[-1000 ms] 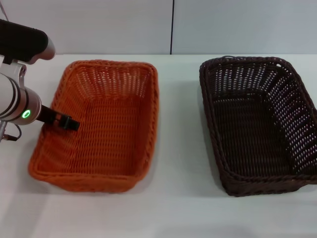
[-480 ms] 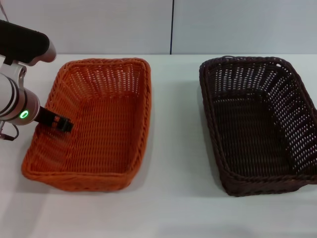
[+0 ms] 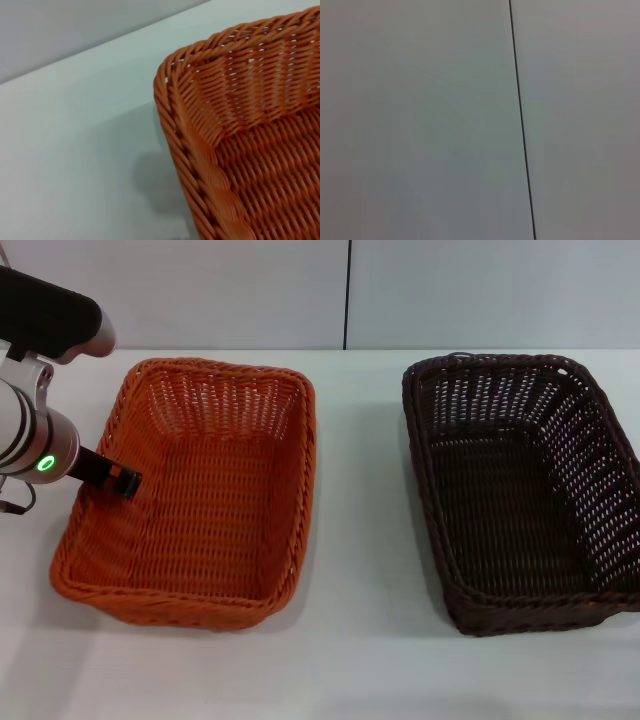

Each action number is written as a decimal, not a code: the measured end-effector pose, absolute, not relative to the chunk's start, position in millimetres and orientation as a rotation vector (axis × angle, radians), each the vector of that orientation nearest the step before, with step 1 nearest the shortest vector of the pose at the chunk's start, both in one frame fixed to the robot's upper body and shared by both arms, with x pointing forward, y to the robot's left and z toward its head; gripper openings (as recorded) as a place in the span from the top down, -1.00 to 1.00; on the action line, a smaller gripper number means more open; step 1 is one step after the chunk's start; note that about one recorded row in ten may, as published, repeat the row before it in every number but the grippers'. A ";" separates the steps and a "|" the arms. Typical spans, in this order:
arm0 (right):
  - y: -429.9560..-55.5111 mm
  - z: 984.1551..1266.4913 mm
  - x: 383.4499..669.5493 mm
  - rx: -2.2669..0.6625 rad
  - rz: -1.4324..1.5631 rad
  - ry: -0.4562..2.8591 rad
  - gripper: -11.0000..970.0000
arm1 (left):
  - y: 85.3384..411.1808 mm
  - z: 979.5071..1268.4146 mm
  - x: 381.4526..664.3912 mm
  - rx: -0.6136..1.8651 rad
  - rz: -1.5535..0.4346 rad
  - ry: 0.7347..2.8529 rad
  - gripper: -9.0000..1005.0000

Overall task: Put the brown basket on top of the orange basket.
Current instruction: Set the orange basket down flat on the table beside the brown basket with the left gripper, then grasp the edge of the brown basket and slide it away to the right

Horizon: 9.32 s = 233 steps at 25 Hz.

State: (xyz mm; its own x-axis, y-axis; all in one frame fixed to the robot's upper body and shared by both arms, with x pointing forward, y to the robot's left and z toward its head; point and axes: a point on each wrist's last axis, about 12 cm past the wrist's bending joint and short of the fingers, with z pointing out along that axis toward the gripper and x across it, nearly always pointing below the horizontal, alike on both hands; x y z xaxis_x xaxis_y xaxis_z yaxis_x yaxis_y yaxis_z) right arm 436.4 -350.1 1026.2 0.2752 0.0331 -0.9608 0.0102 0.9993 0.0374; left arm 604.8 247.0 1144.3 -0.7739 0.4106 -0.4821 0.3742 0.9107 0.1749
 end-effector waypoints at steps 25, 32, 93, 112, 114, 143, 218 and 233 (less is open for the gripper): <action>-351.3 1028.0 432.9 0.045 0.008 1.270 -0.58 | 232.9 1251.2 572.0 1.153 0.225 2.170 0.67; -350.6 1027.5 432.2 0.045 0.011 1.272 -0.58 | 201.5 1268.7 565.1 1.370 0.134 2.030 0.69; -351.5 1024.8 429.7 0.018 0.015 1.298 -0.58 | 113.1 1218.3 640.5 1.670 0.188 1.795 -0.41; -353.8 1024.1 432.6 0.006 0.009 1.316 -0.58 | 115.2 1225.5 660.7 1.532 0.191 1.776 -0.55; -354.0 1024.5 433.4 0.004 0.009 1.315 -0.58 | 116.1 1222.7 661.9 1.528 0.185 1.783 -0.55; -347.6 1020.8 436.2 -0.041 0.048 1.351 -0.58 | 117.2 1214.7 672.1 1.470 0.201 1.754 -0.55; -343.7 1052.3 478.6 -0.045 0.188 1.213 -0.57 | 337.1 1037.1 442.6 -0.215 0.099 1.322 -0.56; -331.8 1192.3 584.7 -0.280 0.450 1.589 -0.57 | 333.2 1032.0 453.3 -0.170 0.085 1.355 -0.56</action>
State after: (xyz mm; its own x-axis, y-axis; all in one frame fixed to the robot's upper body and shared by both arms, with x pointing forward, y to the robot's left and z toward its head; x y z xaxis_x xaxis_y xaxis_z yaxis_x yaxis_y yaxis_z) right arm 584.7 -331.8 1192.3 -0.0730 0.0919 -0.9931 -0.4423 0.8895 0.1148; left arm 453.3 333.2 1032.0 0.2138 -0.0375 -0.9761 -0.1589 0.9846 -0.0727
